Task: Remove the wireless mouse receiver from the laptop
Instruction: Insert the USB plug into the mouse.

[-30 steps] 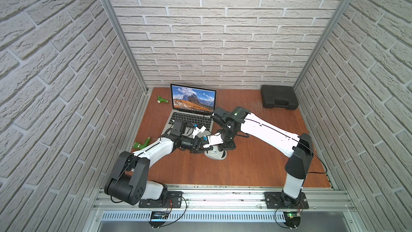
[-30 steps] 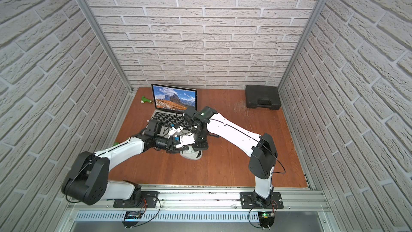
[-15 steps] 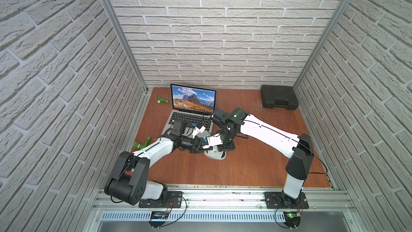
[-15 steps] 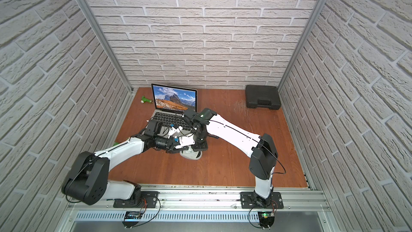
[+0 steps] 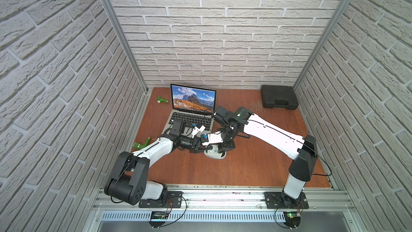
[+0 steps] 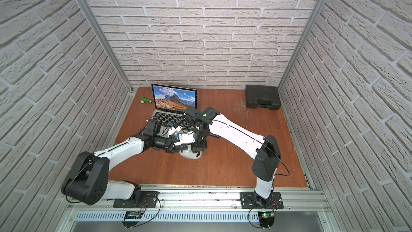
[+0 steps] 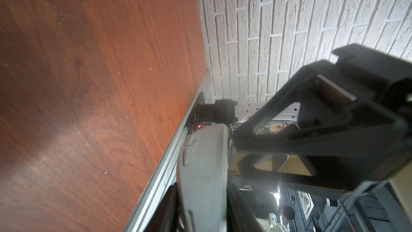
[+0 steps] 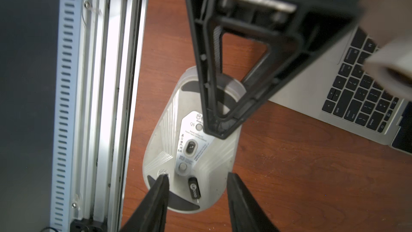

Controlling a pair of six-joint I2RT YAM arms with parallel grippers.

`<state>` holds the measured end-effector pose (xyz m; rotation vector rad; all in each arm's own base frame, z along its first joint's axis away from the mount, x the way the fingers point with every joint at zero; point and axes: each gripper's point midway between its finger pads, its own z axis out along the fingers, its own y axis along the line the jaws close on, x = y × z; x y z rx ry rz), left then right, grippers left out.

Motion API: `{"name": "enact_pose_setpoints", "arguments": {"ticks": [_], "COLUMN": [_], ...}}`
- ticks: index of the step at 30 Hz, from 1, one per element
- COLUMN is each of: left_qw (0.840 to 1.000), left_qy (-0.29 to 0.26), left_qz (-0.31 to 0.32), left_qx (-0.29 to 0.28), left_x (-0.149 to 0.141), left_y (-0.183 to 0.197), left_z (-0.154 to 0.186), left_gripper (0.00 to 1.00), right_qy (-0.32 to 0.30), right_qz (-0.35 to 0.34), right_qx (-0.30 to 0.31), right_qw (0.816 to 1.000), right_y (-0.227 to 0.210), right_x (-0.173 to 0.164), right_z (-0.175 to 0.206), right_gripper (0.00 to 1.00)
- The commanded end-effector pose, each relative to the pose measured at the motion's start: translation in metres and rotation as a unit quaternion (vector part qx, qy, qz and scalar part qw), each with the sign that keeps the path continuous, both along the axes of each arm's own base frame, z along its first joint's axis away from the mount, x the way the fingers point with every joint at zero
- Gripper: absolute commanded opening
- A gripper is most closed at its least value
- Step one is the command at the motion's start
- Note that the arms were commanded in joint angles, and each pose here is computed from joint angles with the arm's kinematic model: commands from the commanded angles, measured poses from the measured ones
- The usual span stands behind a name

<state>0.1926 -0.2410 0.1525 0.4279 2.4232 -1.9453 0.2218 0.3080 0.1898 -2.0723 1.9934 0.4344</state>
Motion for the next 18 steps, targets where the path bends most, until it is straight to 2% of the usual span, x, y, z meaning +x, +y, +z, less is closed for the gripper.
{"name": "enact_pose_setpoints", "arguments": {"ticks": [1,2,3,5,6,8,11,13,14,18], "left_qw": [0.999,0.999,0.999,0.998,0.998,0.998,0.994,0.989,0.986,0.967], "left_qy": [-0.034,-0.035,-0.038,-0.046,-0.05,-0.063,-0.102,-0.136,-0.156,-0.227], "left_qz": [-0.017,-0.017,-0.017,-0.013,-0.01,0.0,0.026,0.048,0.061,0.113], "left_qx": [-0.032,-0.033,-0.033,-0.034,-0.033,-0.03,-0.02,-0.016,-0.01,0.001], "left_x": [-0.003,-0.003,-0.003,-0.001,0.0,0.005,0.016,0.025,0.03,0.052], "left_y": [-0.001,-0.001,-0.001,0.001,0.001,0.004,0.007,0.008,0.009,0.012], "left_z": [0.017,0.017,0.018,0.021,0.022,0.025,0.03,0.035,0.037,0.042], "left_gripper": [0.0,0.0,0.0,0.0,0.0,0.0,0.0,0.0,0.0,0.0], "right_qy": [0.0,0.013,0.018,0.084,0.114,0.184,0.297,0.335,0.342,0.378], "right_qz": [-0.097,-0.154,-0.202,-0.293,-0.323,-0.415,-0.459,-0.438,-0.457,-0.574], "right_qx": [0.171,0.22,0.267,0.346,0.365,0.377,0.389,0.413,0.412,0.352], "right_qw": [0.98,0.963,0.942,0.887,0.866,0.807,0.742,0.725,0.711,0.636], "right_y": [-0.003,-0.009,-0.015,-0.034,-0.041,-0.058,-0.056,-0.048,-0.051,-0.068], "right_x": [0.019,0.035,0.052,0.076,0.082,0.1,0.098,0.087,0.085,0.093], "right_z": [0.076,0.089,0.102,0.11,0.108,0.088,0.061,0.06,0.054,0.018], "right_gripper": [0.58,0.69,0.75,0.79,0.8,0.81,0.79,0.78,0.79,0.82]}}
